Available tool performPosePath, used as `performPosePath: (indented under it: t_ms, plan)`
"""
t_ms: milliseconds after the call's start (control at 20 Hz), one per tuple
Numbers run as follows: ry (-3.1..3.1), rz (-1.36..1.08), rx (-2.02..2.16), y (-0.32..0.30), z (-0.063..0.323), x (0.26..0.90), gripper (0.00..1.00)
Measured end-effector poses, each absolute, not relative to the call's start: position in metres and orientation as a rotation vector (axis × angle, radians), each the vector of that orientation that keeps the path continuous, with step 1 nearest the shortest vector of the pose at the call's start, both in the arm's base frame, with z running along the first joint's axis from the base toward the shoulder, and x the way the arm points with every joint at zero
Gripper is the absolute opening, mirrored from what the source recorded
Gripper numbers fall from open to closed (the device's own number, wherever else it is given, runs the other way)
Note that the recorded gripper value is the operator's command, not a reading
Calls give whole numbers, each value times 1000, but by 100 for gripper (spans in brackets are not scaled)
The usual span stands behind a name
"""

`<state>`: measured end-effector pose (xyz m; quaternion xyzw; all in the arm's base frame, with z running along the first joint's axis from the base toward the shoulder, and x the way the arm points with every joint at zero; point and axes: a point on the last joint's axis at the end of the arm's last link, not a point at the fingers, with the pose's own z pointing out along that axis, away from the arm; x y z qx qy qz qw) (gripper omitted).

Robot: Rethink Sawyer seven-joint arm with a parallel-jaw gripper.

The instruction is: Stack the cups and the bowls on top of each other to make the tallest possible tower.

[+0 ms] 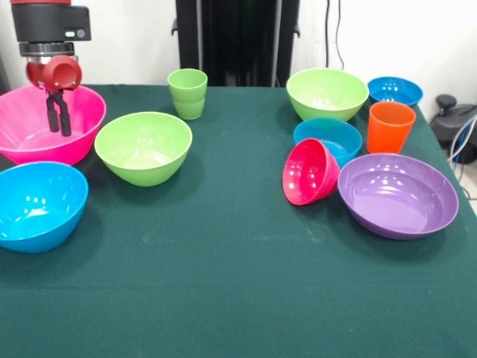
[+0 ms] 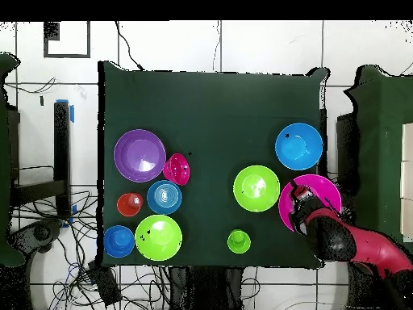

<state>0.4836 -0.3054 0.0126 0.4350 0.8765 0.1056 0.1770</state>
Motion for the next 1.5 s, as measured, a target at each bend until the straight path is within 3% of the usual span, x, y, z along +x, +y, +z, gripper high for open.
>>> performPosePath:
  t_ms: [1350, 1400, 1500]
  plan:
    - [2408, 373, 1201, -284, -25, 522, 100]
    - [2409, 370, 1208, -286, -29, 522, 0]
    - [2408, 368, 1209, -286, -30, 522, 0]
